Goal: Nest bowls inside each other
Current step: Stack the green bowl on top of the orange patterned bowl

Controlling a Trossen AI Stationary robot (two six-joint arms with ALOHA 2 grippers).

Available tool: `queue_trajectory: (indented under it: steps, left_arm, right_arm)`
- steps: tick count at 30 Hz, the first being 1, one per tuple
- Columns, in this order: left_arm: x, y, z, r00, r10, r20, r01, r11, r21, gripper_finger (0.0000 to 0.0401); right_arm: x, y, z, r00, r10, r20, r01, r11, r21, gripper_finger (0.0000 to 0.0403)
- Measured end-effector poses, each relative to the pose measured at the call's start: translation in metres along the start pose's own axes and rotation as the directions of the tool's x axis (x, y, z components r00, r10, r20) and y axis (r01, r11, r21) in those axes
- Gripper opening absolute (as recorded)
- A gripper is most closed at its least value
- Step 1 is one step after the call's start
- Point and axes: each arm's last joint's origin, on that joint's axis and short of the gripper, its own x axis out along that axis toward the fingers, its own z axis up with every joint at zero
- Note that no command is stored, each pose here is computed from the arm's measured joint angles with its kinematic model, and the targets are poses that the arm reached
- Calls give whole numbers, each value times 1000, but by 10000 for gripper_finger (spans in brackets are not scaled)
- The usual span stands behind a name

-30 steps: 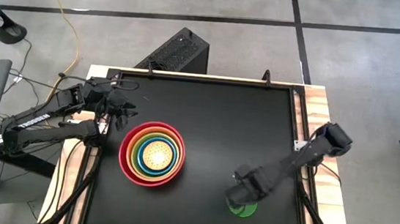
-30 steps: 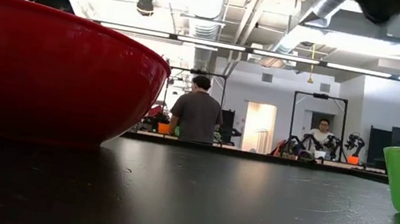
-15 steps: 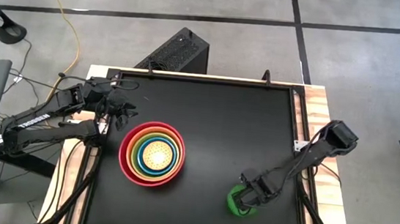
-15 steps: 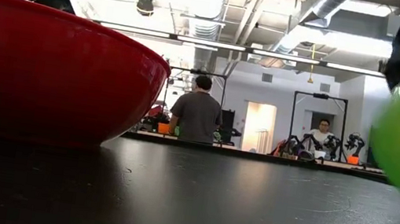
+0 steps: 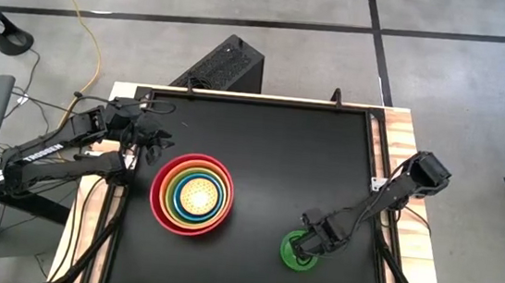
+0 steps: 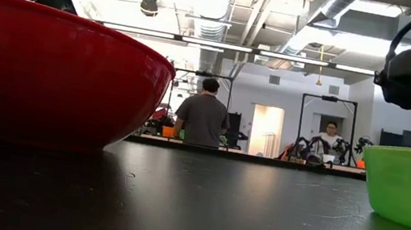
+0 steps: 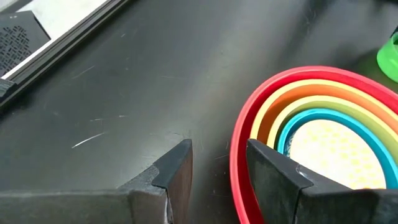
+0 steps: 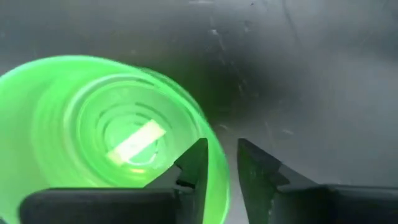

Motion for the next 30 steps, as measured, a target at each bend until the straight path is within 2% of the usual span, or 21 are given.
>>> queue_trajectory:
  steps: [5,8,11,14,17,20,22,24,27,30]
  left_arm:
    - [0,0,0,1000,1,0,-1,1000,15,140]
    - [0,0,0,1000,0,1,0,1000,17,140]
    - [0,0,0,1000,1,1,-1,1000,31,140]
    - [0,0,0,1000,11,2,-11,999,44,140]
    - [0,1,0,1000,18,4,-18,998,55,140]
    - [0,1,0,1000,18,3,-18,997,69,140]
    - [0,1,0,1000,20,3,-20,997,73,140]
    - [0,1,0,1000,23,4,-24,996,85,140]
    - [0,1,0,1000,29,4,-29,995,93,140]
    - [0,1,0,1000,30,4,-31,995,98,140]
  right_arm:
    - [-13,9,8,999,41,10,-41,999,22,17]
    - [-35,25,16,993,114,42,-115,993,13,13]
    - [-71,44,29,976,197,95,-195,980,-28,7]
    - [-116,66,49,931,309,192,-299,951,-83,4]
    - [-153,86,77,856,416,307,-390,910,-144,3]
    - [-173,108,107,810,453,373,-393,891,-229,2]
    - [-177,125,127,791,468,394,-380,881,-283,2]
    - [-170,143,148,793,470,388,-359,875,-325,1]
    - [-149,172,175,811,472,346,-332,857,-393,1]
    - [-130,195,196,820,496,285,-349,829,-436,1]
